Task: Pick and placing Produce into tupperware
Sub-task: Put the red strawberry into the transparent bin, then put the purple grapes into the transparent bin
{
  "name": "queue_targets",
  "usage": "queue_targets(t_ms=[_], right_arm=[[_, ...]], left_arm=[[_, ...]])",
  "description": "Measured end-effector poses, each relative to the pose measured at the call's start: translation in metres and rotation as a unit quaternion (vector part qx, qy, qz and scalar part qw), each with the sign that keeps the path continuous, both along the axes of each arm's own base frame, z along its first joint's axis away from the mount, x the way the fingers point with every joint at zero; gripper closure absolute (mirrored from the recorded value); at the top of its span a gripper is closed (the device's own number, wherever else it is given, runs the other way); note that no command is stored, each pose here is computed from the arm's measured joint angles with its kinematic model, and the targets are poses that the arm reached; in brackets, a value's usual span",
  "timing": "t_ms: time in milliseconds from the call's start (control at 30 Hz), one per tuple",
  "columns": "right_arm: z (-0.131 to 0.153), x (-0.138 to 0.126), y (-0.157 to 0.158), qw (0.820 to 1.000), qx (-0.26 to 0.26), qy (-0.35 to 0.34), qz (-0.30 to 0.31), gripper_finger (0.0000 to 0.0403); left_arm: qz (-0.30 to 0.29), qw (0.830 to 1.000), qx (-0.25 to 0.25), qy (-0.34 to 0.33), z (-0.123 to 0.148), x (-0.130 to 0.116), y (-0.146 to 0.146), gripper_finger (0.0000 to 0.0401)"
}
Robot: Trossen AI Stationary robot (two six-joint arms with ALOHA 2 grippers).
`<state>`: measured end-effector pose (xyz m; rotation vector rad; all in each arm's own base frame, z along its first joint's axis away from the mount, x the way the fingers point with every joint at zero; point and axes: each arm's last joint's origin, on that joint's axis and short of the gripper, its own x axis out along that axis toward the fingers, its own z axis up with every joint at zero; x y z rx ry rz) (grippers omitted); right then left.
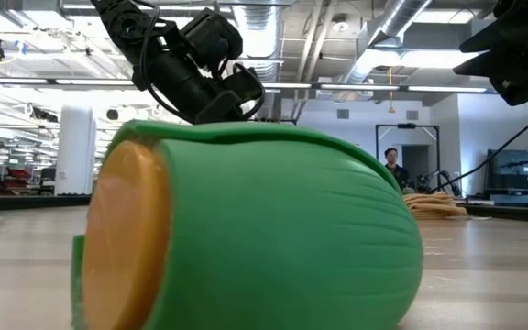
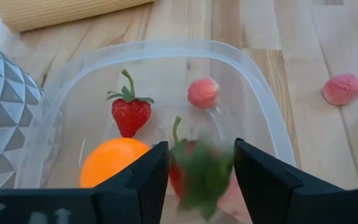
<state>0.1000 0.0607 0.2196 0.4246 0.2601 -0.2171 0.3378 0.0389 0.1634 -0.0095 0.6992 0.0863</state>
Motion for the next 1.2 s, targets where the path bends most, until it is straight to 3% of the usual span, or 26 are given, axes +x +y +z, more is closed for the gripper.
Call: queue_targets(t_ms=[400,633,833,1033,1200], right_arm=[[0.0,0.0,0.0,1.0,-0.001,0.001,0.0,0.0234],[-0.001,0.0,0.0,1.0,-0.003,0.003,0.0,0.0234],[-0.001,0.0,0.0,1.0,-0.005,0.006,0.0,0.0234],[0.0,0.001,-0.001,1.0,-0.002,0.002,-0.005,0.0234],[0.0,0.003,-0.005,1.0,0.002,-0.002,-0.025,0.0234]], left_arm=[[0.001,1.0,-0.002,0.001,0.004,0.0,0.0,0.0182],[-0.029,0.999,-0.012,-0.003,0.045,-0.003,-0.002,0.0181],[-0.056,0.995,0.006,0.082,0.076,-0.038,-0.007,0.0181],[-0.056,0.981,0.039,0.183,0.084,-0.082,-0.009,0.0181],[-0.094,0.965,0.098,0.223,0.084,-0.097,-0.009,0.0181]])
